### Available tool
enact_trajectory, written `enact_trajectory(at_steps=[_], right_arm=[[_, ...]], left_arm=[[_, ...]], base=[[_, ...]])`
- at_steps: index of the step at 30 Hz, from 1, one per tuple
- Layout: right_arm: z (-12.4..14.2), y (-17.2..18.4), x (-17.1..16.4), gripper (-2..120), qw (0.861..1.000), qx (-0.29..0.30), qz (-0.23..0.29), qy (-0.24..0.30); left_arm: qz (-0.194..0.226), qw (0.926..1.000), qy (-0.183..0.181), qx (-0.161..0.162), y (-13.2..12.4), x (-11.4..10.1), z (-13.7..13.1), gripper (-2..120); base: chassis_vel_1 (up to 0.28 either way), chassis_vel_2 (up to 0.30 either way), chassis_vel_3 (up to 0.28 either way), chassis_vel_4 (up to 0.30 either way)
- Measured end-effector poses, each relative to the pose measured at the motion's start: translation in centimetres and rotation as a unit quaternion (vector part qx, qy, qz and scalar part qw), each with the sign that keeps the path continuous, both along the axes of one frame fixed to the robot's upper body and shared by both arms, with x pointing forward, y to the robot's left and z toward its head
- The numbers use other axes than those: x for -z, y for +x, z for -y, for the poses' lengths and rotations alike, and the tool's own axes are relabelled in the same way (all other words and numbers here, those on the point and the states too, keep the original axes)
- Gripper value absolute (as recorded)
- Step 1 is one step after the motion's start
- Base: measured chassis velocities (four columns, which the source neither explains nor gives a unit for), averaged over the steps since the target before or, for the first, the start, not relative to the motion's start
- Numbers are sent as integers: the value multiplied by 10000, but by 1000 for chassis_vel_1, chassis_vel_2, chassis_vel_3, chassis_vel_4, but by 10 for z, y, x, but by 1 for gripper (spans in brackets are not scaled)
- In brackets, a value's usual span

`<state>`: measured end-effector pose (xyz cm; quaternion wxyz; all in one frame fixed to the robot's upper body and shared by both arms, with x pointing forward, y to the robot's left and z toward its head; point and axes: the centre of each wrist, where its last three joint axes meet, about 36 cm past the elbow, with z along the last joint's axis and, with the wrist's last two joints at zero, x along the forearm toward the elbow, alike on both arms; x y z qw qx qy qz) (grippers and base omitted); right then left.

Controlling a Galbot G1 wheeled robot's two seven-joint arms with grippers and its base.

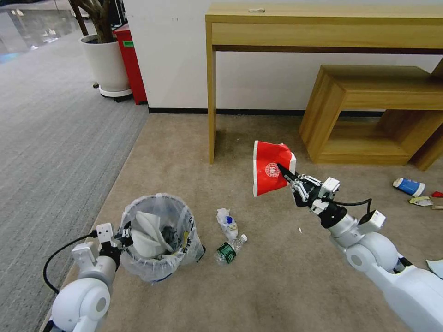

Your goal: Pick up the trash bin and place the garbage on the floor into it.

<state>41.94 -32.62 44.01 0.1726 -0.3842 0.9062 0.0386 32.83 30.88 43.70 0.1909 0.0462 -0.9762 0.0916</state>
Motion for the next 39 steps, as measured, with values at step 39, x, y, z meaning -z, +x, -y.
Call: enact_trajectory(at_steps=[39], right_arm=[[-103, 37, -6, 0, 9824, -1867, 108, 8]], left_arm=[[162, 9957, -253, 882, 17, -43, 18, 2]], base=[[0, 0, 0, 0]])
